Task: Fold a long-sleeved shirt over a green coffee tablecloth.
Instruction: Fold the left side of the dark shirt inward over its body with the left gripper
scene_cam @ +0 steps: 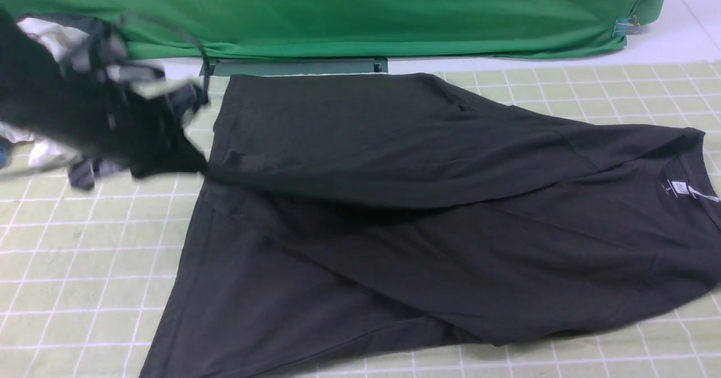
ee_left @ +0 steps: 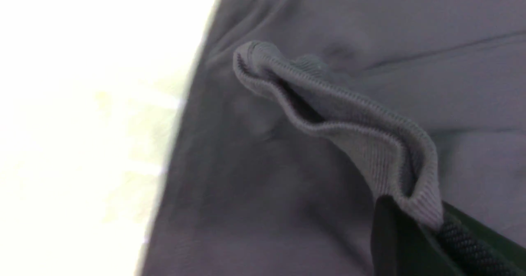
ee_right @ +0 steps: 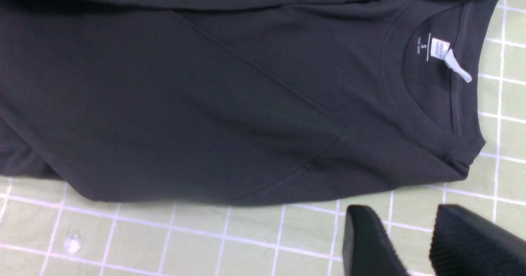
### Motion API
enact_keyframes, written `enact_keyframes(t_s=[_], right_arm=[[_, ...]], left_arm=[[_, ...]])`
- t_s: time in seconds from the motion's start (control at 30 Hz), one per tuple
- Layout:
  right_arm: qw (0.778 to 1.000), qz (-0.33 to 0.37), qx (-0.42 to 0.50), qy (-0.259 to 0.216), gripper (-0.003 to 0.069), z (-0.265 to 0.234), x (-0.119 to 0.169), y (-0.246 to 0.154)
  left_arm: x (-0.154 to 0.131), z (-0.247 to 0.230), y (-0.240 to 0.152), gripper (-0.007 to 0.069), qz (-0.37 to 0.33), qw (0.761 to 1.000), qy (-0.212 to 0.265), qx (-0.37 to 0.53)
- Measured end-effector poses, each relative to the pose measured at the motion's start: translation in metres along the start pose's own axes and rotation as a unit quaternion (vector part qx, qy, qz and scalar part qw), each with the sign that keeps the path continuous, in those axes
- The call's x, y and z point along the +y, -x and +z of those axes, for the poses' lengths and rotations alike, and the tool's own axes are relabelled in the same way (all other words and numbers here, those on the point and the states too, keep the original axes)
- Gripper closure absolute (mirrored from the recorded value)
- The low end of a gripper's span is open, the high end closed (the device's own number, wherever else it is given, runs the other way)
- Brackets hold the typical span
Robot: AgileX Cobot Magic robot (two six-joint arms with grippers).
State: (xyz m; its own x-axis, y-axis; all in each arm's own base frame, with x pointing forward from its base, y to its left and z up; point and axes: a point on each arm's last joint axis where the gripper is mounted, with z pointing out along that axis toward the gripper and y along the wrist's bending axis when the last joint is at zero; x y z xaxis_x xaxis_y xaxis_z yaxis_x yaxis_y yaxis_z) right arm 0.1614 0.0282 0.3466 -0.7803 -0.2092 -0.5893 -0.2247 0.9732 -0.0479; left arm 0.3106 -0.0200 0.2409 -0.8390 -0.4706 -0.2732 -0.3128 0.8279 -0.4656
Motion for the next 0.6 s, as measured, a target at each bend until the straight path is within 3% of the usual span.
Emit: enact_keyframes(t_s=[0.2, 0.3, 0.5, 0.6], right_arm=[[1.000, 0.001, -0.009, 0.000, 0.0419, 0.000, 0.000, 0.002], [1.000, 0.001, -0.017, 0.001, 0.0419, 0.000, 0.000, 0.003], [1.000, 0.001, -0.019, 0.001, 0.0419, 0.000, 0.000, 0.004], [1.000, 0.002, -0.019, 0.002, 0.0419, 0.000, 0.000, 0.004]], left_arm=[[0.026, 0.029, -0.024, 0.0496, -0.001, 0.998, 0.036, 0.052], [0.028, 0.030, -0.027, 0.0380, 0.003, 0.997, 0.041, 0.061], [0.011, 0.006, -0.015, 0.0181, 0.038, 0.997, 0.030, 0.060], [-0.006, -0.024, -0.004, 0.0119, 0.069, 0.997, 0.022, 0.031]])
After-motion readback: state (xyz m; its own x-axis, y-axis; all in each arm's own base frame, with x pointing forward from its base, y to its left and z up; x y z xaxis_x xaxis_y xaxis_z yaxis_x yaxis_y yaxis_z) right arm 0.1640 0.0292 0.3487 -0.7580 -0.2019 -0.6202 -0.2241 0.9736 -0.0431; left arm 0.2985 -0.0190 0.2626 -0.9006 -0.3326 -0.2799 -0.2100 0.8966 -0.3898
